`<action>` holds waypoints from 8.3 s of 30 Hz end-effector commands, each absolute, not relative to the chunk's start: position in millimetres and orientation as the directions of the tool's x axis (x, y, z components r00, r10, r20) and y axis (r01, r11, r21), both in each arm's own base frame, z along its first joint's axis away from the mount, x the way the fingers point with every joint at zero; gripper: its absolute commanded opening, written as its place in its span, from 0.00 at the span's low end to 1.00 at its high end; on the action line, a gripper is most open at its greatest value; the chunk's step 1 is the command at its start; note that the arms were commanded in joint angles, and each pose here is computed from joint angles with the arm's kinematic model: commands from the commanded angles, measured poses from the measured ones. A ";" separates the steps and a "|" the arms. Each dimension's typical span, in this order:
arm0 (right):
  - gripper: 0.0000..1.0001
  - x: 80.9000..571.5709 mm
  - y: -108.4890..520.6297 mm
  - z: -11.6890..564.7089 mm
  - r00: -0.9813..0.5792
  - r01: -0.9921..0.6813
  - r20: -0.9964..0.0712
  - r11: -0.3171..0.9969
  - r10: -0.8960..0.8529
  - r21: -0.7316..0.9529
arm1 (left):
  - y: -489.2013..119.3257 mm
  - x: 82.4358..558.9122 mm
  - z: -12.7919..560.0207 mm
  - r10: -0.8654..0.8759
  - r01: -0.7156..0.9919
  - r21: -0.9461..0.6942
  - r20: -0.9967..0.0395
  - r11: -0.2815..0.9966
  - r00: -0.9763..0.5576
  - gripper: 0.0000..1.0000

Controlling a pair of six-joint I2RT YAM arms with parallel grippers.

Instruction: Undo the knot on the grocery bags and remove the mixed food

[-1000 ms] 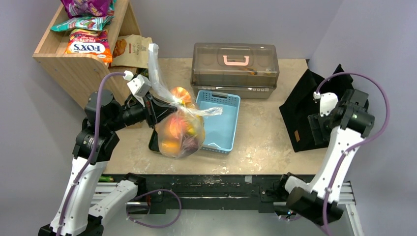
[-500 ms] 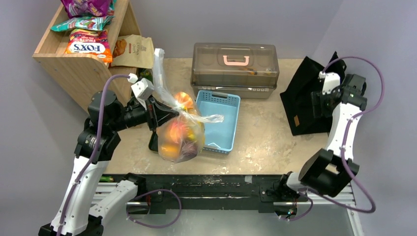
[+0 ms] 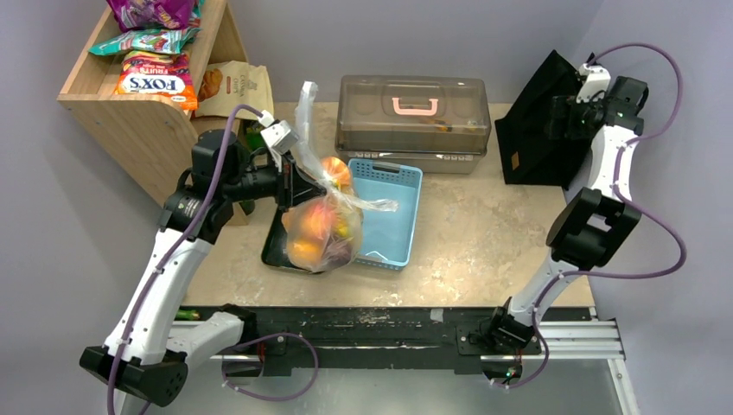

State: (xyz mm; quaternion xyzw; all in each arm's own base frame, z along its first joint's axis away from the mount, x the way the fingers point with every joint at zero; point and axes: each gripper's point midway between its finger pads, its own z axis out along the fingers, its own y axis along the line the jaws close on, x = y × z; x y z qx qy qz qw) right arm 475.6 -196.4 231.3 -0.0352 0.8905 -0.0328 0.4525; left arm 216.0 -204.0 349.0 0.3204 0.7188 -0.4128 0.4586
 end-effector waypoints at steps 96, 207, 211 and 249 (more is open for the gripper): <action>0.99 248.5 62.3 371.6 -0.510 -0.367 -0.851 0.927 -0.126 0.083 | -464.7 292.8 362.3 0.024 0.996 -0.019 -1.000 -0.087 -0.017 0.00; 0.00 308.5 -14.6 188.1 -0.594 -0.299 -0.748 0.944 -0.296 -0.137 | -448.7 274.2 181.9 0.458 0.983 0.139 -0.886 0.121 0.069 0.03; 0.35 285.5 41.1 203.7 -0.564 -0.533 -0.779 0.842 -0.274 0.090 | -457.0 278.8 189.6 0.430 0.983 0.144 -0.899 0.114 0.082 0.12; 0.00 309.0 60.5 169.1 -0.532 -0.433 -0.841 0.885 -0.095 0.174 | -466.9 275.6 182.9 0.487 0.990 -0.068 -0.865 0.123 -0.120 0.00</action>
